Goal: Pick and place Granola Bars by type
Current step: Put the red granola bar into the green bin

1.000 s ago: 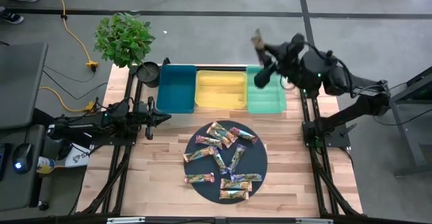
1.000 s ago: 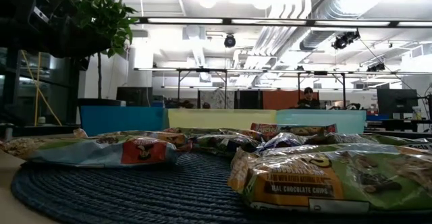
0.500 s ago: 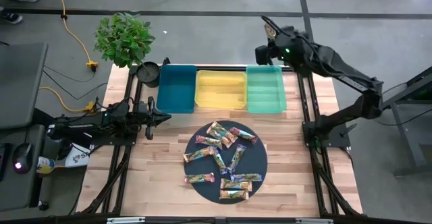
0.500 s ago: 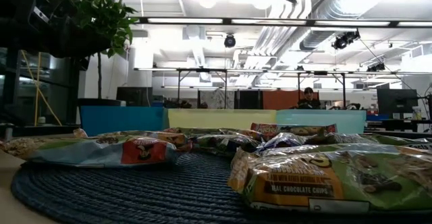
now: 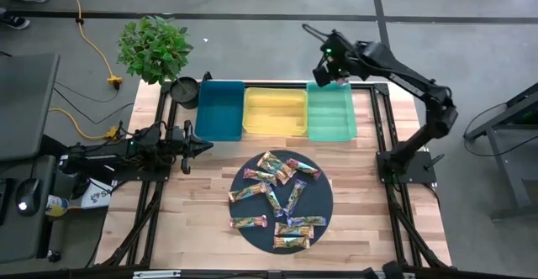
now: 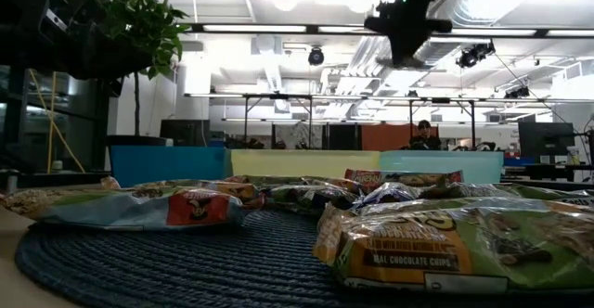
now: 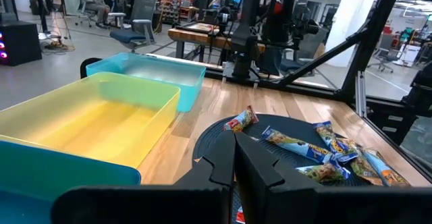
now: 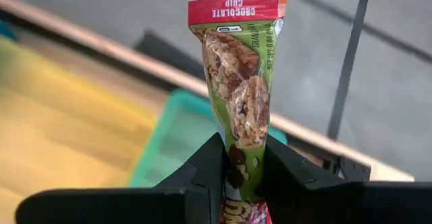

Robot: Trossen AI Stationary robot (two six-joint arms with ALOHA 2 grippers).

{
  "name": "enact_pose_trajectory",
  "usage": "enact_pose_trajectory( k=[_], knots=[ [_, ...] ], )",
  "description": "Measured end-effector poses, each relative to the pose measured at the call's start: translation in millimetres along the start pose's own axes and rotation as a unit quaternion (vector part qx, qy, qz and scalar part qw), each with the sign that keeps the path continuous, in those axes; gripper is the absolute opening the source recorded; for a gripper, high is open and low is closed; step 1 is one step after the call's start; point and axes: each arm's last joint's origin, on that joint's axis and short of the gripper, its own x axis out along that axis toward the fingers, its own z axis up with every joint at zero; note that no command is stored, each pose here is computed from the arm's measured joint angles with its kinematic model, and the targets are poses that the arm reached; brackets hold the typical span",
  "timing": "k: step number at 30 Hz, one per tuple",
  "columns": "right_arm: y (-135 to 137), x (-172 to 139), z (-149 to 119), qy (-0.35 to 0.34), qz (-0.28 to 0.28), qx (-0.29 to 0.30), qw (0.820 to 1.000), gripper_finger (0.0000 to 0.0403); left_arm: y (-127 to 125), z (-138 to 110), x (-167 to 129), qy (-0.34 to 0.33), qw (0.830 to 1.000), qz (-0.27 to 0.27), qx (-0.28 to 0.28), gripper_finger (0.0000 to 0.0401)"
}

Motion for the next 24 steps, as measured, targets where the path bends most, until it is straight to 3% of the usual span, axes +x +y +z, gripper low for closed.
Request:
enact_pose_trajectory(
  k=[5,15,20,24],
  knots=[
    [11,22,-3,0.055,0.002,-0.033,0.998,0.0074,0,0,0,0.000,1.000,0.000,0.000,0.0007],
    [16,29,-8,0.073,0.014,-0.046,0.996,0.0074,0,0,0,0.000,1.000,0.000,0.000,0.0007],
    [13,51,-43,0.107,0.021,-0.054,0.993,0.0074,0,0,0,0.000,1.000,0.000,0.000,0.0007],
    [7,61,-75,0.083,0.060,-0.038,0.994,0.0074,0,0,0,0.000,1.000,0.000,0.000,0.0007]
  ],
)
